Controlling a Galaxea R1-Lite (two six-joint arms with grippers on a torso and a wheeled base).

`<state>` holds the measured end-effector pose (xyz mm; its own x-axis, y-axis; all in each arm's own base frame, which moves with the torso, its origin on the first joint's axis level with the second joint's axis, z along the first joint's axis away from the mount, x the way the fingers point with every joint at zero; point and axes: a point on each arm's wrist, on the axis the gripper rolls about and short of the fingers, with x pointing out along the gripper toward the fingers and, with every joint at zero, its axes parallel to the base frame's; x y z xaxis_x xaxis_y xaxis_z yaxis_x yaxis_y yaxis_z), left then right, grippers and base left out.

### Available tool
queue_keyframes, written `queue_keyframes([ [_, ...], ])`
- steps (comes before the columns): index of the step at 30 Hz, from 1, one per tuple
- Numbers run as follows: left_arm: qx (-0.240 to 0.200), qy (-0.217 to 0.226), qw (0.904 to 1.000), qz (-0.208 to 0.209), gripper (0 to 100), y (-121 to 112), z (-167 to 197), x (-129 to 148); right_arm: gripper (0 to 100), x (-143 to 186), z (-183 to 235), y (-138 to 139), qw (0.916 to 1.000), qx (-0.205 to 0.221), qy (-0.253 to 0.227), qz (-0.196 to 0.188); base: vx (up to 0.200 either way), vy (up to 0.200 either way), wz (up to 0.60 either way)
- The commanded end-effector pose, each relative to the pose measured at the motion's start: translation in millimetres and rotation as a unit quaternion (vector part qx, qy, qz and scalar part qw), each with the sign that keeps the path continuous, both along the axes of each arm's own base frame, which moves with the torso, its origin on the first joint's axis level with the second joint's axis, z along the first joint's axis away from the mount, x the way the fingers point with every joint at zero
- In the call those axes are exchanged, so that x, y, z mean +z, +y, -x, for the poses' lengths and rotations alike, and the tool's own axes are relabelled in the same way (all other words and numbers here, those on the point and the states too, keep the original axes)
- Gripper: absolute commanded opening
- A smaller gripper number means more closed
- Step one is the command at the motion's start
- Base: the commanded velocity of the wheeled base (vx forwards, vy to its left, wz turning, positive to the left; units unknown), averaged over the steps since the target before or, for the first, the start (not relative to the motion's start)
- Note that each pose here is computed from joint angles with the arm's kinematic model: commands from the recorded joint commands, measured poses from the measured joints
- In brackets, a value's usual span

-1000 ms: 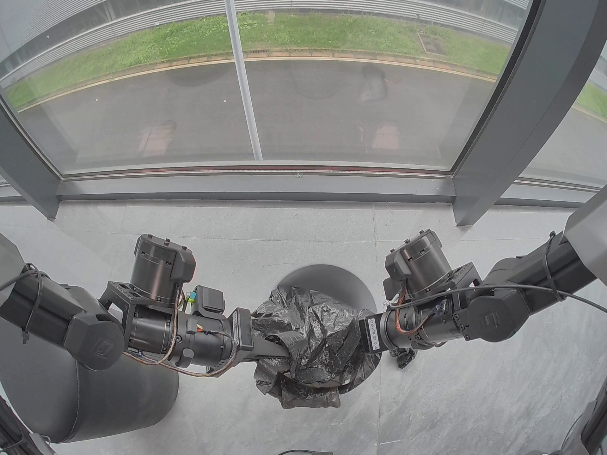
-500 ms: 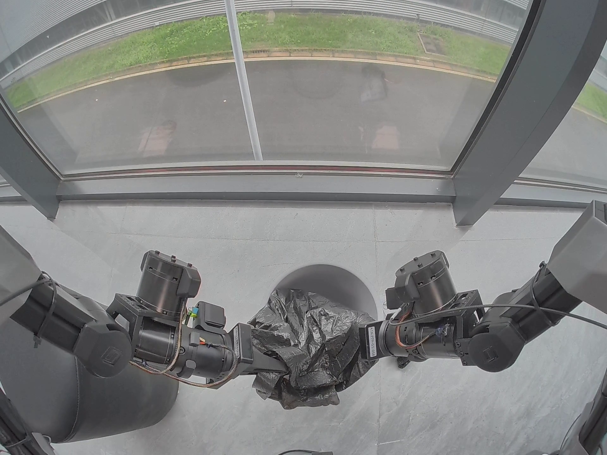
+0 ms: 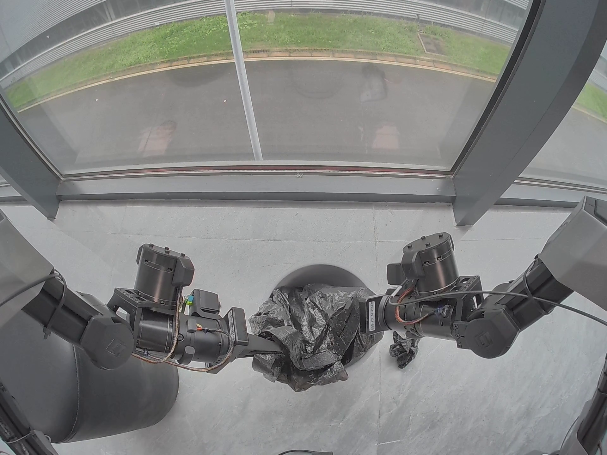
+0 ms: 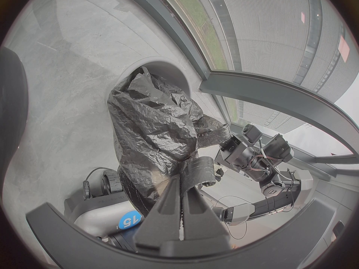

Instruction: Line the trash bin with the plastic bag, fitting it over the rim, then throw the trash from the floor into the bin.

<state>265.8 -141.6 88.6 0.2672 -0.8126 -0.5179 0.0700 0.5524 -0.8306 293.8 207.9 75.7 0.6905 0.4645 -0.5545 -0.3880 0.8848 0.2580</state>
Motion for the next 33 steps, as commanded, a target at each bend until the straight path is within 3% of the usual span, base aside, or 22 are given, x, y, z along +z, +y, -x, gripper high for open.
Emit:
queue_keyframes([
  [1,0.002,0.002,1.0000,0.000,0,0.5,-0.9,-1.1,0,3.7,-5.2,1.4,0.9999,0.004,-0.013,0.003,0.000,0.000,0.00],
  [15,0.001,0.024,0.9997,-0.010,0,-0.6,-0.9,-14.0,0,-29.6,19.3,-14.5,0.9988,0.004,0.037,0.031,0.000,0.000,0.00],
  [33,0.010,0.045,0.9989,-0.010,0,0.0,-0.8,-18.9,0,-34.3,57.9,-36.2,0.9972,0.002,0.067,0.034,0.000,0.000,0.00],
])
